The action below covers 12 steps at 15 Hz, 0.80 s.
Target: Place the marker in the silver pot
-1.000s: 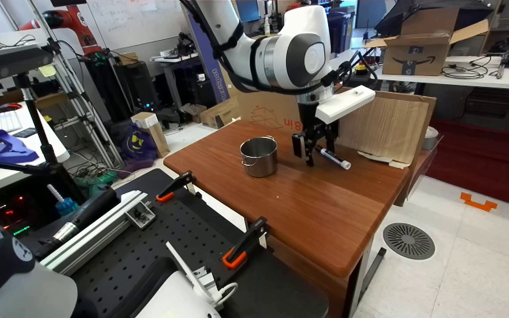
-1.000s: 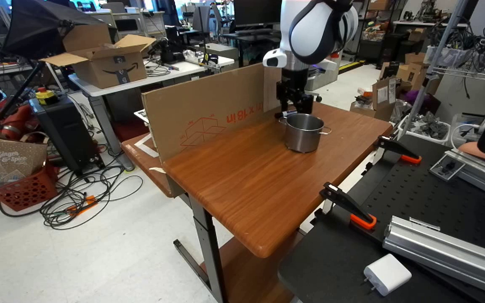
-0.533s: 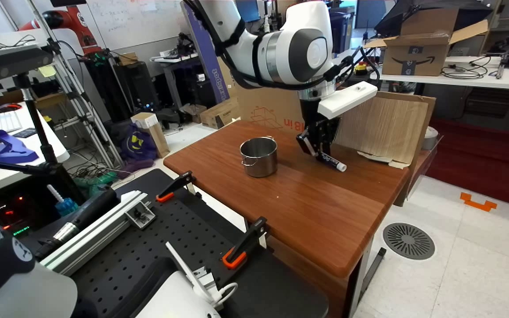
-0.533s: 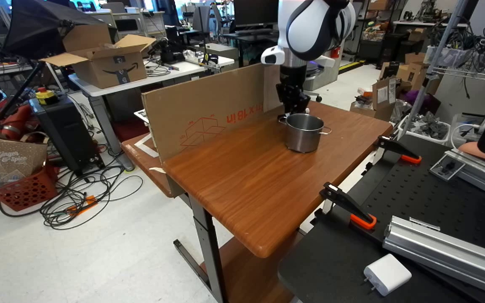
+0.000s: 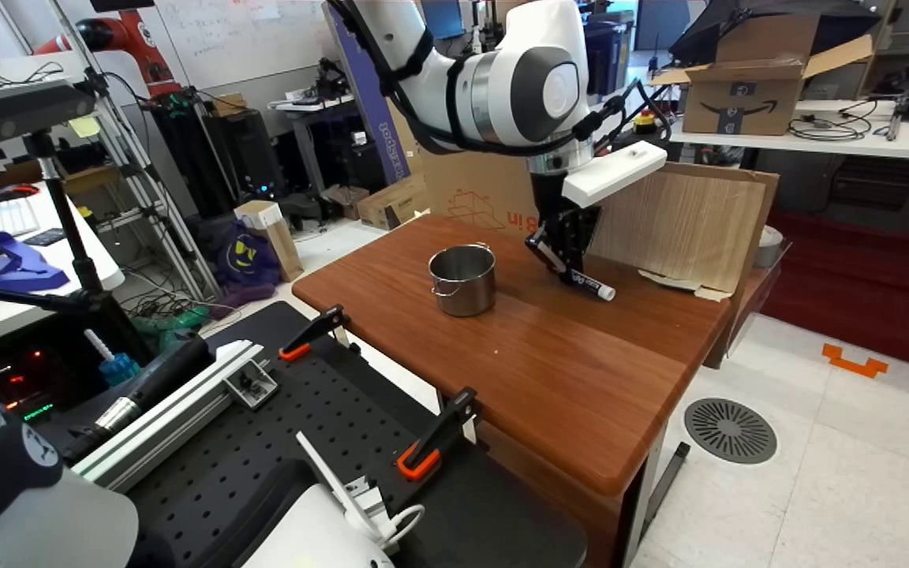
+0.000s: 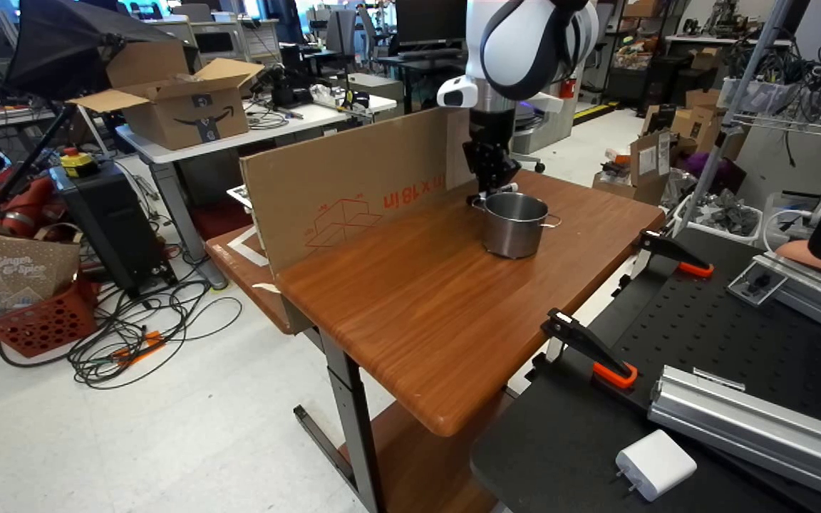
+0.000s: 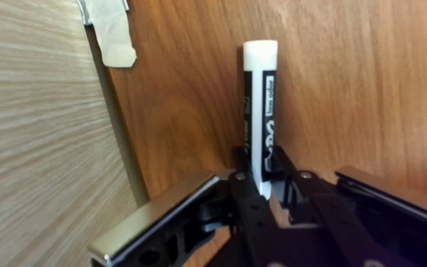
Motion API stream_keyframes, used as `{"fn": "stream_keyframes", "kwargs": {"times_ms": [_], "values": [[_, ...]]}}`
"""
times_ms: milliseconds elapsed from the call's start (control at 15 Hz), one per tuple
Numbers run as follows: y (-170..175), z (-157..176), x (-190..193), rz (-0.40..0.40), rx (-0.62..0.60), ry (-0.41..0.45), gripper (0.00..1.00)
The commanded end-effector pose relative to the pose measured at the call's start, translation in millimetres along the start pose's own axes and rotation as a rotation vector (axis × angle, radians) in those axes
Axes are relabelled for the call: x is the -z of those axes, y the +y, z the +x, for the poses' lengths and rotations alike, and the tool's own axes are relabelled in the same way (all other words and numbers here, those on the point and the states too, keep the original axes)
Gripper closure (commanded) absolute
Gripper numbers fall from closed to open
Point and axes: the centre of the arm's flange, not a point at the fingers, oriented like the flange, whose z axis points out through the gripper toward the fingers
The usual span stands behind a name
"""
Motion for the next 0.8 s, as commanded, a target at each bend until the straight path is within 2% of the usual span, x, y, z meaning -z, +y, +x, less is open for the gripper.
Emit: {"fn": "stream_keyframes", "kwargs": {"times_ms": [0,400,733], "values": [[-16.0,3.1,20.9,-0.001,0.034,0.037,0.95],[-39.2,-2.2,63.5,-0.045,0.111,0.131,0.95],[-57.5,-20.4,96.9,-0.09,0.212,0.304,0.95]]}}
